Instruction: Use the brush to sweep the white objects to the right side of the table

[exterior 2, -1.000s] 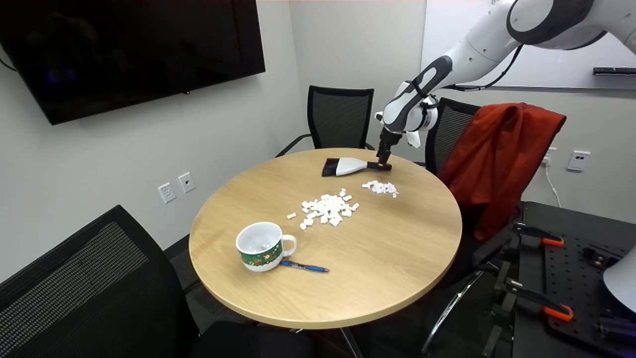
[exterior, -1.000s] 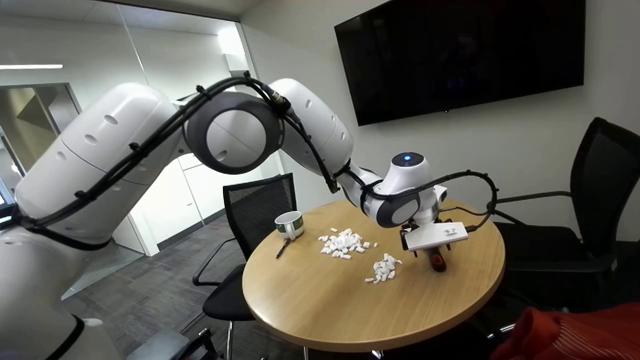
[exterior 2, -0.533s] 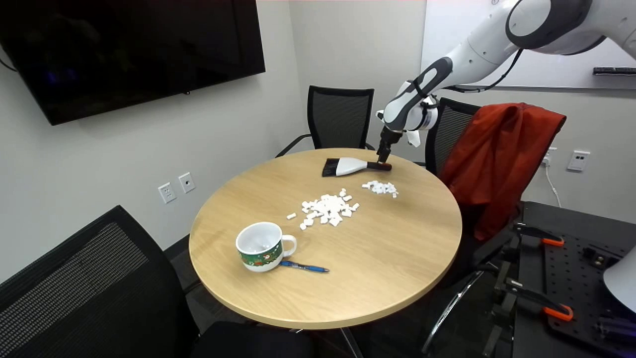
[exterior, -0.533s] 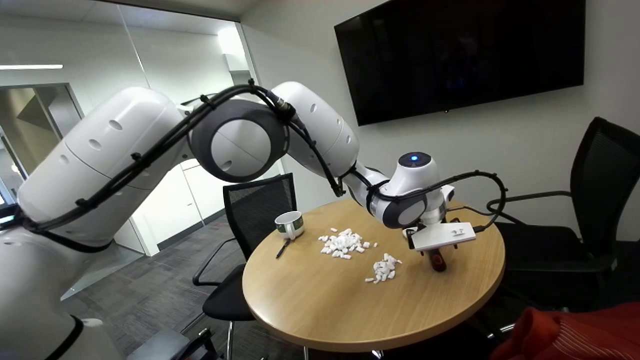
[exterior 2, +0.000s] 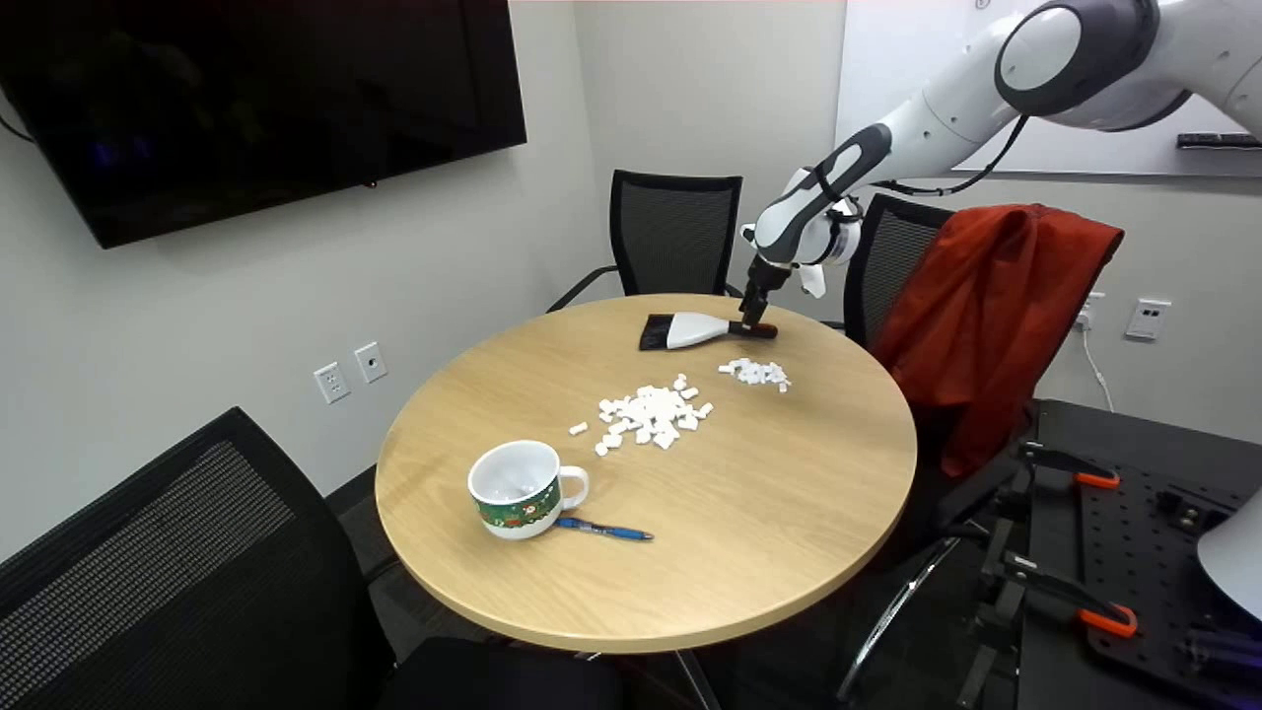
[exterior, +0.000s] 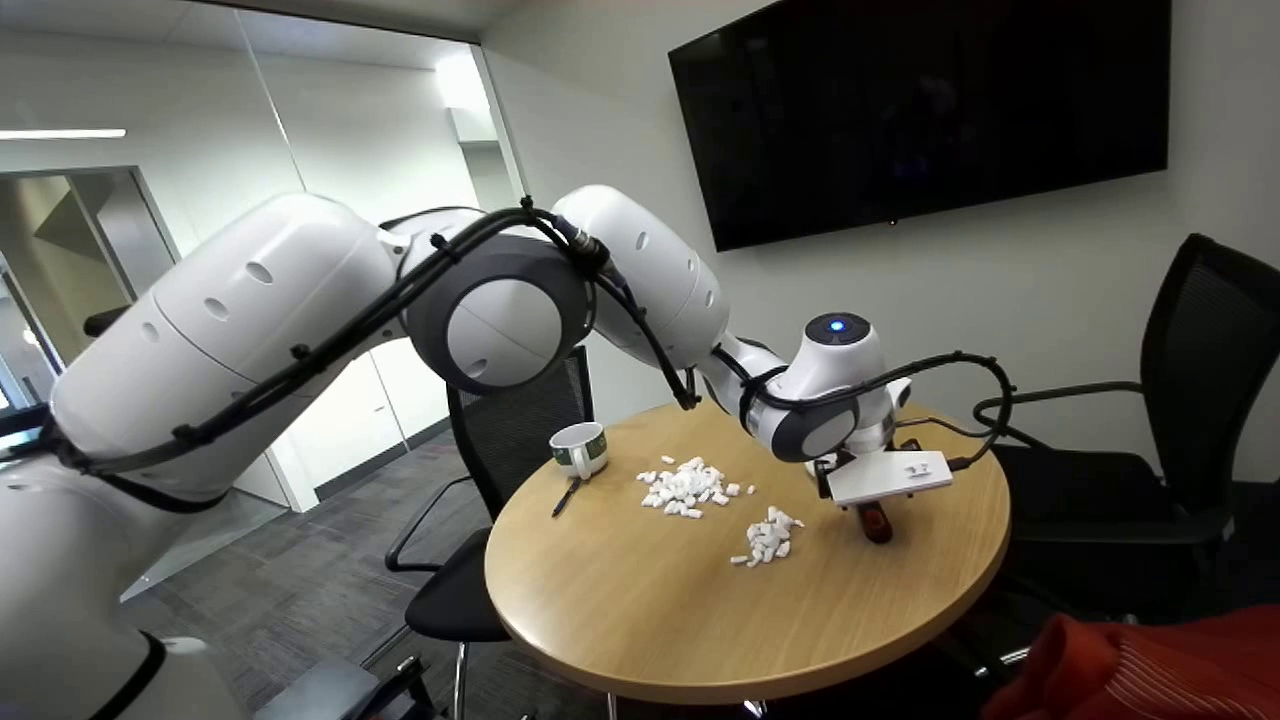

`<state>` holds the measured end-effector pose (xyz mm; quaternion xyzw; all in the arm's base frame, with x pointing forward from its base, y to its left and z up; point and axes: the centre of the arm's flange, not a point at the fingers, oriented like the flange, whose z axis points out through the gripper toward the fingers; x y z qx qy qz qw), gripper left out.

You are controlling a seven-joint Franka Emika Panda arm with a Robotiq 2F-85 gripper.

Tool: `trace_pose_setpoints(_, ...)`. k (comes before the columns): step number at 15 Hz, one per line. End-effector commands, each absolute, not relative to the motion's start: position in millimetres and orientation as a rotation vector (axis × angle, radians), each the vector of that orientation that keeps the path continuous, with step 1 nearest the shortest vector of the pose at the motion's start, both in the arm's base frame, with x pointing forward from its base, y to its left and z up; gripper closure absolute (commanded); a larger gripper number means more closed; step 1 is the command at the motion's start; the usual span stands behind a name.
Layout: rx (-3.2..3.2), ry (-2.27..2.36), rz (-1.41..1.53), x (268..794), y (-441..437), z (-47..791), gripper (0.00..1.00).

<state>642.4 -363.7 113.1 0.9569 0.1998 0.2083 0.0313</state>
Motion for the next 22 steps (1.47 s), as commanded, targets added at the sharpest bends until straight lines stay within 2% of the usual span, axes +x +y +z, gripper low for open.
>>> trace_pose_setpoints(1,2.964,0.651,0.647,653.5,-370.5,110.0,0.00)
trace_pose_setpoints(3,2.968,0.651,0.643,655.2,-371.6,106.9,0.00)
trace_pose_setpoints(4,2.968,0.651,0.643,655.3,-371.5,106.1,0.25)
trace_pose_setpoints(5,2.968,0.651,0.641,656.1,-371.8,104.9,0.26)
trace_pose_setpoints(13,2.973,0.649,0.634,659.5,-371.5,105.3,0.86)
trace_pose_setpoints(22,2.935,0.738,0.672,640.7,-353.9,141.3,0.87)
